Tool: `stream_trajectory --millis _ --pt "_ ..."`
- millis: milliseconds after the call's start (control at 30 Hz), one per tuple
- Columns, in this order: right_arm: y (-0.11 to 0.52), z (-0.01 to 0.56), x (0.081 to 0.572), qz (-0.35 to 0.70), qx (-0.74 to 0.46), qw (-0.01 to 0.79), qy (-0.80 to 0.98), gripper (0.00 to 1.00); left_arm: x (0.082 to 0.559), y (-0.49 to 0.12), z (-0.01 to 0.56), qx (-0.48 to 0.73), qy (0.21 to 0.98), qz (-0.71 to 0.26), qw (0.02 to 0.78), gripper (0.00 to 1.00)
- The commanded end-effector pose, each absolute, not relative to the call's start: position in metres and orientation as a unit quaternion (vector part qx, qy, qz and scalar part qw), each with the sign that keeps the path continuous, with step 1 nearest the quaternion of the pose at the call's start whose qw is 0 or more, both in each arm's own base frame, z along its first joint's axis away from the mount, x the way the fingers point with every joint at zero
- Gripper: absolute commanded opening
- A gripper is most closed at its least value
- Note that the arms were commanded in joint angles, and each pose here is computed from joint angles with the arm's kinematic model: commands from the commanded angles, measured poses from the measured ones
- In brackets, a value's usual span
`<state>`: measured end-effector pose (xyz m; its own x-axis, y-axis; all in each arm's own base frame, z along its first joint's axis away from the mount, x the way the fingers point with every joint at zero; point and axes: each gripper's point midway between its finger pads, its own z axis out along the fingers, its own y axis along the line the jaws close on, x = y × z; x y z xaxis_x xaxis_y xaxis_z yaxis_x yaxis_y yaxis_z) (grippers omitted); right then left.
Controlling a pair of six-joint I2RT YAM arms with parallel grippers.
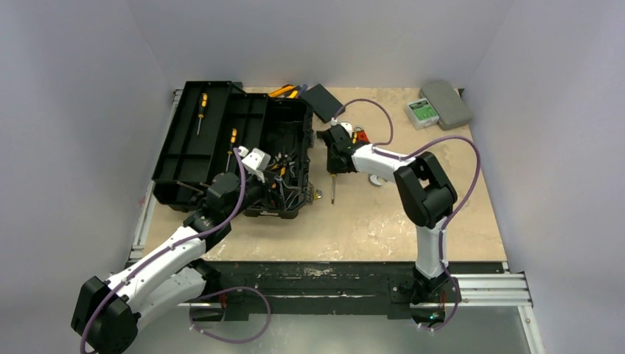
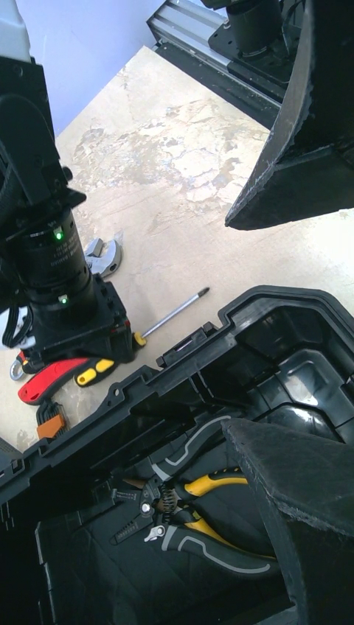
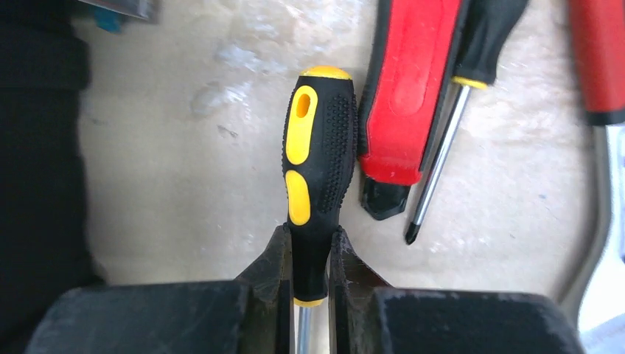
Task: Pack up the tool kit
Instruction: Pick up the screwdriver from the center of the board, then place the screwdriver in the toolbox.
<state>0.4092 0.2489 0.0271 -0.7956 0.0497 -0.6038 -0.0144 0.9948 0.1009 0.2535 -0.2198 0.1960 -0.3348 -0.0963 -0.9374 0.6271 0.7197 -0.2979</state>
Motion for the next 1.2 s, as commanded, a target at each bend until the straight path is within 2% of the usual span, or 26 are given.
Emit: stream_trajectory --millis 0,433,633,833,1067,1100,1167 --pt "0.234 0.056 0.402 0.048 0.019 0.337 0.94 0.0 0.255 -0.223 0.209 0.19 0.73 -0.335 0.565 0.96" --pt "0.221 0.115 0.364 0.109 0.024 0.373 0.921 0.0 0.257 -0.223 0.206 0.188 0.735 -0.331 0.561 0.96" --pt "0.209 0.134 0.35 0.112 0.025 0.39 0.914 0.0 0.259 -0.222 0.204 0.172 0.742 -0.33 0.557 1.0" --pt "0.205 0.154 0.335 0.14 0.017 0.405 0.904 0.0 0.27 -0.21 0.205 0.079 0.77 -0.323 0.544 1.0" --pt "0.212 0.168 0.326 0.184 0.007 0.42 0.889 0.0 0.257 -0.237 0.231 0.115 0.758 -0.391 0.508 0.99" --pt "0.212 0.167 0.327 0.181 0.006 0.419 0.89 0.03 0.256 -0.239 0.233 0.117 0.757 -0.396 0.506 0.99" --pt "0.213 0.164 0.33 0.171 0.006 0.407 0.897 0.0 0.255 -0.242 0.238 0.121 0.754 -0.404 0.504 0.98"
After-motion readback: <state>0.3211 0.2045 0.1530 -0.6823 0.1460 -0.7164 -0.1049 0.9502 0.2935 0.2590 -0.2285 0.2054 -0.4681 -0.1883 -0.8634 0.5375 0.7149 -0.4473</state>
